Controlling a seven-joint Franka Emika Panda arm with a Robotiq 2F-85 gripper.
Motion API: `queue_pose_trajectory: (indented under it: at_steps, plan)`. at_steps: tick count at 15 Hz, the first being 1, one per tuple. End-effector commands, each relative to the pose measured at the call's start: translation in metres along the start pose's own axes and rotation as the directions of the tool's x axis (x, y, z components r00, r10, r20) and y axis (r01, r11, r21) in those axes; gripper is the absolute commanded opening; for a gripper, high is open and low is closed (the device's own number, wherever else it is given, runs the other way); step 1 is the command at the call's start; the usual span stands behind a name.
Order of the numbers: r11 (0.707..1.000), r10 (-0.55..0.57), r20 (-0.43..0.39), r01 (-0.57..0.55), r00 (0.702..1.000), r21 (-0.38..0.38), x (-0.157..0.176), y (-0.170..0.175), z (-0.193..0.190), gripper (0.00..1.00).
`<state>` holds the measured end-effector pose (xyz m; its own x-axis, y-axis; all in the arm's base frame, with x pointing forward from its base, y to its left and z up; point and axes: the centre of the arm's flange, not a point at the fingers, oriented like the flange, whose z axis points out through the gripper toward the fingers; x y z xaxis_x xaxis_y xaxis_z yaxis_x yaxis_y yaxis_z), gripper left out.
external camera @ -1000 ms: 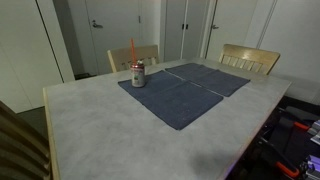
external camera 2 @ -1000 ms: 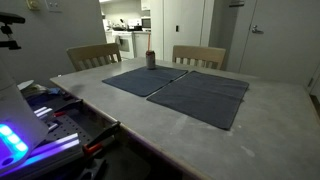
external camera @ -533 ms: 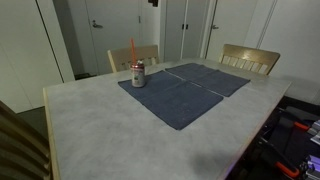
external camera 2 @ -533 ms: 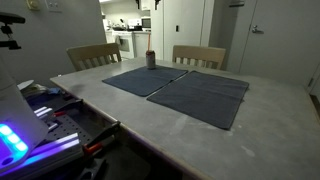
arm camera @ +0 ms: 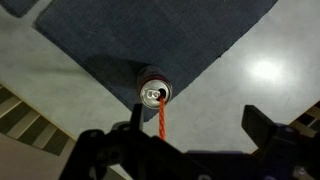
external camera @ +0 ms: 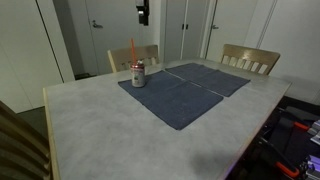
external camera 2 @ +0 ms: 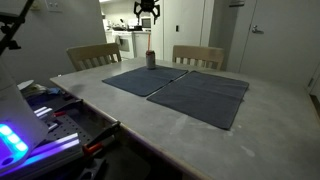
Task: Remove the straw from the can and put it on the table
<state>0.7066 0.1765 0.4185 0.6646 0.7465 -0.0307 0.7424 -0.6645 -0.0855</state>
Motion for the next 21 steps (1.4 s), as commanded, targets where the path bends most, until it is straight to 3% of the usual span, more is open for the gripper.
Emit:
queue_pose_trajectory:
  at_steps: [1,9,10,14,21]
  plan:
    - [0.999,-0.054,0.054,0.054,0.997,0.003,0.04,0.017,0.006,1.0]
    - [0.994,-0.109,0.119,0.111,0.987,-0.006,0.066,0.025,0.025,1.0]
    - [0.997,-0.08,0.094,0.08,0.992,-0.002,0.038,0.006,0.036,1.0]
    - [0.997,-0.079,0.085,0.08,0.993,-0.016,0.034,0.002,0.037,1.0]
    - [0.997,-0.056,-0.022,0.054,0.998,-0.062,0.035,0.008,0.042,1.0]
